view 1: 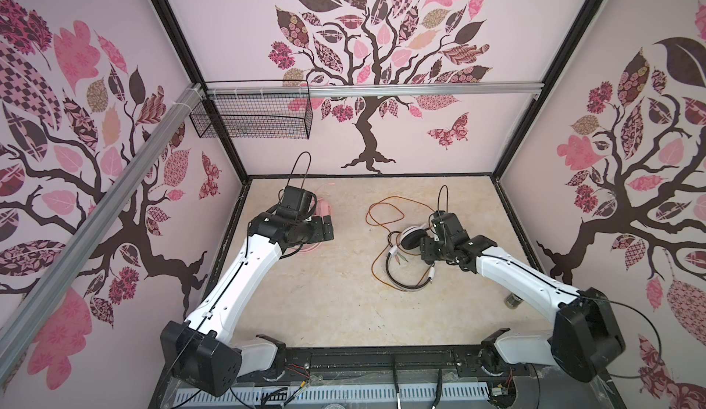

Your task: Wrap the headphones

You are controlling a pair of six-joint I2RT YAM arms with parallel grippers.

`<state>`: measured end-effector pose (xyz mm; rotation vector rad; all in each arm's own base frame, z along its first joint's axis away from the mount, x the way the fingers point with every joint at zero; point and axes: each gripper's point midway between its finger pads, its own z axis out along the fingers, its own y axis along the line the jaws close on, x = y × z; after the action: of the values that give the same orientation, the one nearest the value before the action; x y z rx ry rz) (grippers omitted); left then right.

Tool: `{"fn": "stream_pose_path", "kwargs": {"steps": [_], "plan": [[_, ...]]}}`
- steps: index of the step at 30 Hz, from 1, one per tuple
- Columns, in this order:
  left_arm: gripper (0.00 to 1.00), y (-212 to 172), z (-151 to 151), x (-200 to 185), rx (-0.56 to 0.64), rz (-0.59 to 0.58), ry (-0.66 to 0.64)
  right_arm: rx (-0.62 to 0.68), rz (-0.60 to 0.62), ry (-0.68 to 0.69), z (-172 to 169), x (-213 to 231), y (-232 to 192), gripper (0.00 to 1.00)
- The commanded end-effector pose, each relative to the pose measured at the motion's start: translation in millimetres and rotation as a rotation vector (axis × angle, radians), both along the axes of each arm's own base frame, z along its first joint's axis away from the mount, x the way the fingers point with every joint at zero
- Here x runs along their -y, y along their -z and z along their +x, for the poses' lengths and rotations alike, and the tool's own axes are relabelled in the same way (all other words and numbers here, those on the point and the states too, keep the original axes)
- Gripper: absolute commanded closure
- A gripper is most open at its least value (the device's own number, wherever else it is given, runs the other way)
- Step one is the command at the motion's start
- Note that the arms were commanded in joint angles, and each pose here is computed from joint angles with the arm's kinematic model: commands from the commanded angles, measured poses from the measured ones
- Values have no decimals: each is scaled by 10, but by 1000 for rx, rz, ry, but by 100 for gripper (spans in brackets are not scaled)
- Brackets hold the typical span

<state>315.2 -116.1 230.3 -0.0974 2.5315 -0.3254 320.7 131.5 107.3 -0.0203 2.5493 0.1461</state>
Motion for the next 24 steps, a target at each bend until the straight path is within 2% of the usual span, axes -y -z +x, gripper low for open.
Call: {"fn": "stream_pose_path", "kwargs": {"steps": [1, 5, 10, 17, 22, 24], "plan": [[3, -8, 6, 23, 50, -5, 22, -5, -74, 12, 107, 66, 92, 27], [4, 15, -33, 61, 56, 36, 48, 5, -118, 44, 188, 131, 186, 22], [4, 98, -61, 173, 33, 108, 92, -24, -98, 40, 254, 55, 310, 20], [3, 74, -248, 648, 77, 261, 235, -24, -49, 65, 214, 34, 356, 29], [3, 65, -294, 901, 82, 198, 286, 38, -15, 106, 208, 79, 194, 34], [10, 1, -270, 934, 101, 182, 285, 61, 11, 133, 208, 89, 117, 35]]}}
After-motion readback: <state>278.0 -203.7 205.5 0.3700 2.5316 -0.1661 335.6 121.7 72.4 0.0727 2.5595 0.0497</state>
